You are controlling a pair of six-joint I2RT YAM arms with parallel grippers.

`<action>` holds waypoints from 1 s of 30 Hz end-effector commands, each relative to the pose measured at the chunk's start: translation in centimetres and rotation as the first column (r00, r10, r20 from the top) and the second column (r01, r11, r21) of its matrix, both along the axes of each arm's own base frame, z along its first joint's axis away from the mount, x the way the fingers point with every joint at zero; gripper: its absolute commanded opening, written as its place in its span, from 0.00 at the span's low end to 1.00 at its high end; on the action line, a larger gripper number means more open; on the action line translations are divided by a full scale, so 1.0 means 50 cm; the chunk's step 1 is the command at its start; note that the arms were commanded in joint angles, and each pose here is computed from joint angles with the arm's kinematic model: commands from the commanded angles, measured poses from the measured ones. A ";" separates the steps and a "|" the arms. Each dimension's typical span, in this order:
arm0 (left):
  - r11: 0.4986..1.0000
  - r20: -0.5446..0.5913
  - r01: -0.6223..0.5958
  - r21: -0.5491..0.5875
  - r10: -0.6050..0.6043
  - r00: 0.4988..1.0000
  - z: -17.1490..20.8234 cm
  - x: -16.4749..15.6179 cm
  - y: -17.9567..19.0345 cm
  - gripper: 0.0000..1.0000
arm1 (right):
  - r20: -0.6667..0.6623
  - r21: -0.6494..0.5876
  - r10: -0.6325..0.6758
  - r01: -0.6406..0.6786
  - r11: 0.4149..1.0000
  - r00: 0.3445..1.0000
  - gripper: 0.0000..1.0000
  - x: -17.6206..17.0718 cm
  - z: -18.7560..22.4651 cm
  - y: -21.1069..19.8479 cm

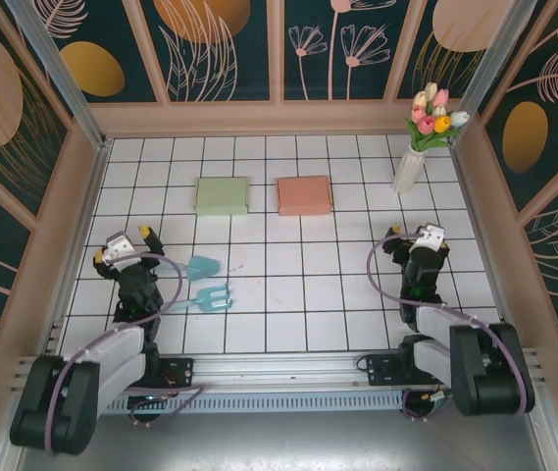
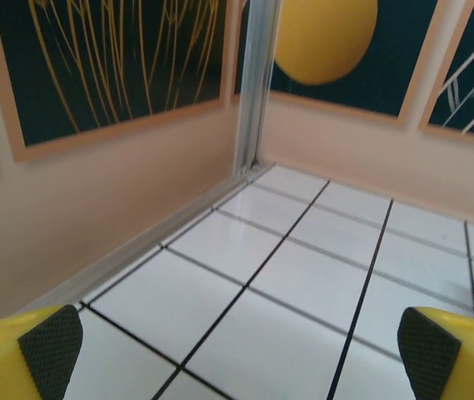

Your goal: Fold the paper box

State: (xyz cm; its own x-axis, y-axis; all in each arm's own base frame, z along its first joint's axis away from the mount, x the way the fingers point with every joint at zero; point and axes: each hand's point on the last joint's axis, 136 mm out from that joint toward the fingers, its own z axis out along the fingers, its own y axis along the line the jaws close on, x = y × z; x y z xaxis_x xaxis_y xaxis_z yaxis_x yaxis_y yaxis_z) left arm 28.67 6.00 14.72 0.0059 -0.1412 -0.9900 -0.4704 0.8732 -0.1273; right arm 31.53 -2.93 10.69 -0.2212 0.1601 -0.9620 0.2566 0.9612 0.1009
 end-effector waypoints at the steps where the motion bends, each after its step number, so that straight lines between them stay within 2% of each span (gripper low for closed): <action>1: 0.996 0.059 0.078 -0.041 -0.075 0.995 0.027 0.045 -0.021 0.99 | 0.170 -0.012 0.030 -0.029 1.000 0.985 0.99 0.031 0.084 0.008; 4: 0.995 0.045 0.091 -0.042 -0.089 0.995 0.025 0.077 -0.022 0.99 | 0.194 -0.037 0.042 -0.036 0.999 0.980 0.99 0.039 0.091 0.006; 9: 0.994 -0.006 0.107 -0.008 -0.107 0.994 0.020 0.118 -0.025 0.99 | 0.220 -0.072 0.144 -0.131 0.989 0.965 0.99 0.053 0.098 0.037; 15: 0.990 0.032 0.134 0.039 -0.135 0.990 0.027 0.113 -0.029 0.99 | 0.245 -0.116 0.236 -0.214 0.970 0.940 0.99 0.045 0.081 0.067; 17: 0.990 0.078 0.136 0.047 -0.140 0.987 0.023 0.101 -0.028 0.99 | 0.236 -0.110 0.223 -0.202 0.973 0.946 0.99 0.051 0.079 0.063; 18: 0.982 0.085 0.178 0.062 -0.182 0.980 0.023 0.104 -0.041 0.99 | 0.230 -0.104 0.213 -0.194 0.975 0.949 0.99 0.056 0.077 0.060; 19: 0.973 0.038 0.220 0.071 -0.223 0.974 0.006 0.120 -0.056 0.99 | 0.220 -0.099 0.209 -0.191 0.977 0.953 0.99 0.062 0.071 0.058; 20: 0.971 0.039 0.224 0.080 -0.228 0.973 0.003 0.130 -0.057 0.99 | 0.209 -0.095 0.206 -0.190 0.977 0.956 0.99 0.067 0.065 0.056; 22: 0.982 -0.016 0.184 0.044 -0.184 0.983 -0.012 0.149 -0.043 0.99 | 0.186 -0.078 0.192 -0.180 0.981 0.964 0.99 0.088 0.051 0.048; 25: 0.985 -0.025 0.171 0.030 -0.171 0.985 -0.017 0.157 -0.034 0.99 | 0.126 -0.028 0.135 -0.133 0.991 0.983 0.99 0.117 0.032 0.023; 30: 0.985 -0.020 0.171 0.035 -0.171 0.985 -0.015 0.155 -0.034 0.99 | 0.112 -0.013 0.179 -0.178 0.984 0.978 0.99 0.121 0.027 0.029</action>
State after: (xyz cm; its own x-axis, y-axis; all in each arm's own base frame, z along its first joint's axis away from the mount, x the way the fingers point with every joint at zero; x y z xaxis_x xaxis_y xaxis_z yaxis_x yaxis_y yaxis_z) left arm 36.17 4.24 13.15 -0.0612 -0.1009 -0.9930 -0.3203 0.9442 -0.0762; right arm 37.26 -2.03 12.53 -0.1103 0.1032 -0.9885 0.1045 0.9903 0.0917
